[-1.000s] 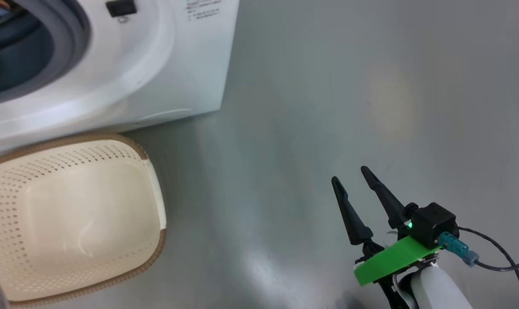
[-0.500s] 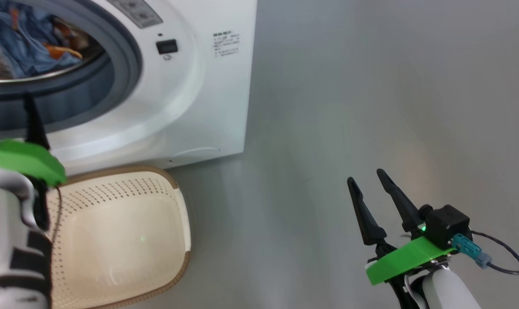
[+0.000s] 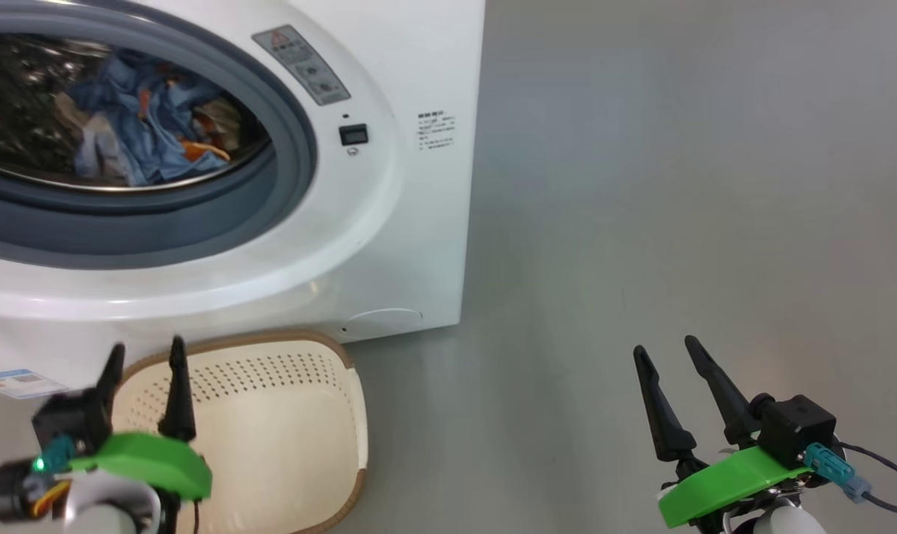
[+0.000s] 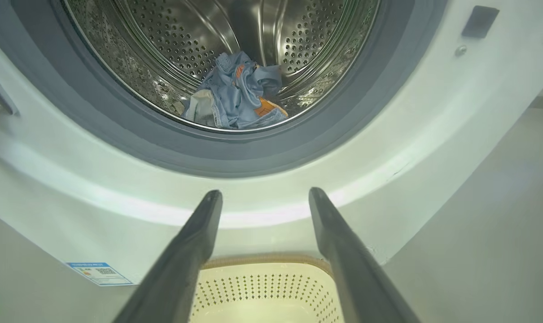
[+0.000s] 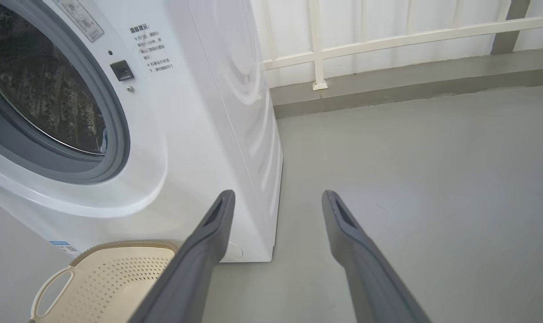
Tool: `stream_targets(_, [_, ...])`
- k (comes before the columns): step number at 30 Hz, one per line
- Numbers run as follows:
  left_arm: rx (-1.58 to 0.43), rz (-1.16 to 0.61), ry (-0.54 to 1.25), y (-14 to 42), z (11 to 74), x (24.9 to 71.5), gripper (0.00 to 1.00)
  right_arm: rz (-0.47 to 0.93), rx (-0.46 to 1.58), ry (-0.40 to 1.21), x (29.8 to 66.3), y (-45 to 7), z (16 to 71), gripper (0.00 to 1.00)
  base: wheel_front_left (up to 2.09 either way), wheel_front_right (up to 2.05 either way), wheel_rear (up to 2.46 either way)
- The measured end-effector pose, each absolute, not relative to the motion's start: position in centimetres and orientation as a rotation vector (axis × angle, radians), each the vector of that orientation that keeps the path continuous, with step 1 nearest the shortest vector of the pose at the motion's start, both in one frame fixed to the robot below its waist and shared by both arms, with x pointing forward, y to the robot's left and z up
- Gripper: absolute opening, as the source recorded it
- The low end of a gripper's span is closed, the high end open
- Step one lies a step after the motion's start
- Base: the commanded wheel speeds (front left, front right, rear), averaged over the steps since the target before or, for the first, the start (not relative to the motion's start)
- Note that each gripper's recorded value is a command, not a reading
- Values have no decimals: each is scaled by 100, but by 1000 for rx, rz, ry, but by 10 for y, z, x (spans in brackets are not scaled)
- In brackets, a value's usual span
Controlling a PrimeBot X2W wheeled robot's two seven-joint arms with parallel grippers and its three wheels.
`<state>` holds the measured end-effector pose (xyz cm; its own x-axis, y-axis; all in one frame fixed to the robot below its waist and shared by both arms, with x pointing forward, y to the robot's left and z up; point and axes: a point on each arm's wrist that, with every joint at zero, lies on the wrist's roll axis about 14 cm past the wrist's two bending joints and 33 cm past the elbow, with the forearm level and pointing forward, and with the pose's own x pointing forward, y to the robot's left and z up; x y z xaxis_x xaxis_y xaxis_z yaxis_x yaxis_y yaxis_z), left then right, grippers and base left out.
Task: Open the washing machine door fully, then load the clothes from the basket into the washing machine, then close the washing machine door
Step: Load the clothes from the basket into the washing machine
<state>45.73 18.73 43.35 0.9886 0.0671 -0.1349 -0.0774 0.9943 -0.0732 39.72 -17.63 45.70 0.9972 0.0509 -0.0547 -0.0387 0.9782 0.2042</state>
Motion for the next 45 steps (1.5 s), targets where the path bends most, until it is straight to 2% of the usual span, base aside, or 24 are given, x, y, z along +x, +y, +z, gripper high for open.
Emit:
stream_targets(10, [-85,132,80,208,452,393,100,80,192,31,385,-166,469,100,0,0,0])
stream_targets(23, [-127,160,76,209,457,342,100,121,188,4,379,-153,480,100,0,0,0])
stream_targets(45, [-123,204,46,219,466,331,100,157,191,19,379,-141,477,100,0,0,0])
